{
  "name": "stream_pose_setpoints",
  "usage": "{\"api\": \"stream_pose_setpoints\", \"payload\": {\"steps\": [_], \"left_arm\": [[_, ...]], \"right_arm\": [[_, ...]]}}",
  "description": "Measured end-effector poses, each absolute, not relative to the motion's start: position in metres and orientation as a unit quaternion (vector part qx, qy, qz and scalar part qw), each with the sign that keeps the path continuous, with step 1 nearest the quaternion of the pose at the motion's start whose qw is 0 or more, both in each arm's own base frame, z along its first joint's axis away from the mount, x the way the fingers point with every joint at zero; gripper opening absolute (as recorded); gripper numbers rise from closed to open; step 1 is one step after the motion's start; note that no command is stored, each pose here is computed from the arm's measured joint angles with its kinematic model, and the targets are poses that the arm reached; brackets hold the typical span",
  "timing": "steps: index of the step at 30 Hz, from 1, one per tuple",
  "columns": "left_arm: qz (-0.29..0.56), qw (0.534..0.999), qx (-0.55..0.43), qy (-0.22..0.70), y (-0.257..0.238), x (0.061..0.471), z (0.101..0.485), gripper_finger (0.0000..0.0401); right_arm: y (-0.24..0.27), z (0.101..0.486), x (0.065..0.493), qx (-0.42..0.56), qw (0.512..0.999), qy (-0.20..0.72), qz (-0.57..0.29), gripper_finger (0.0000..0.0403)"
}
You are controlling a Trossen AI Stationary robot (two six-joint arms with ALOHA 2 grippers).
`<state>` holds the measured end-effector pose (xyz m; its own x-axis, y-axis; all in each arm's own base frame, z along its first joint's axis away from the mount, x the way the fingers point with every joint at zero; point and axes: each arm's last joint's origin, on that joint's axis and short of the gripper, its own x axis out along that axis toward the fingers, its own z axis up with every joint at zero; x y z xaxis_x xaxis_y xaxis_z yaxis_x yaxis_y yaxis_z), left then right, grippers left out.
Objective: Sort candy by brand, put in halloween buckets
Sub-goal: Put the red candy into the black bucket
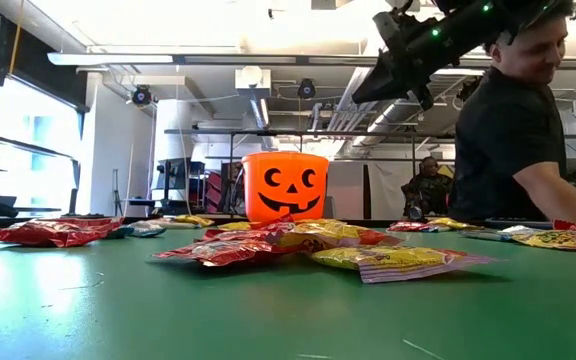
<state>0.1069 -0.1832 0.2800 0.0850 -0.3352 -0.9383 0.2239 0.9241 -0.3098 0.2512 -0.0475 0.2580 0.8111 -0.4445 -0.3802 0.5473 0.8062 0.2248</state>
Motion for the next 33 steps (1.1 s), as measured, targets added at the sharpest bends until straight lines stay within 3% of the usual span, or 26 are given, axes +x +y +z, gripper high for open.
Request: {"api": "stream_pose_setpoints", "payload": {"steps": [6, 15, 27, 33], "left_arm": [[-0.146, 0.724, -0.067, 0.671, -0.188, 0.105, 0.274, 0.0001], [-0.145, 0.725, -0.067, 0.67, -0.188, 0.105, 0.274, 0.0005], [-0.133, 0.735, -0.065, 0.662, -0.181, 0.114, 0.275, 0.0056], [-0.142, 0.776, -0.105, 0.605, -0.166, 0.12, 0.312, 0.0027]], "right_arm": [[-0.048, 0.258, 0.251, 0.16, 0.938, 0.158, -0.264, 0.0007], [-0.048, 0.258, 0.251, 0.152, 0.939, 0.16, -0.263, 0.0007], [-0.048, 0.258, 0.251, 0.152, 0.939, 0.16, -0.263, 0.0007], [-0.048, 0.258, 0.251, 0.152, 0.939, 0.16, -0.263, 0.0007]]}}
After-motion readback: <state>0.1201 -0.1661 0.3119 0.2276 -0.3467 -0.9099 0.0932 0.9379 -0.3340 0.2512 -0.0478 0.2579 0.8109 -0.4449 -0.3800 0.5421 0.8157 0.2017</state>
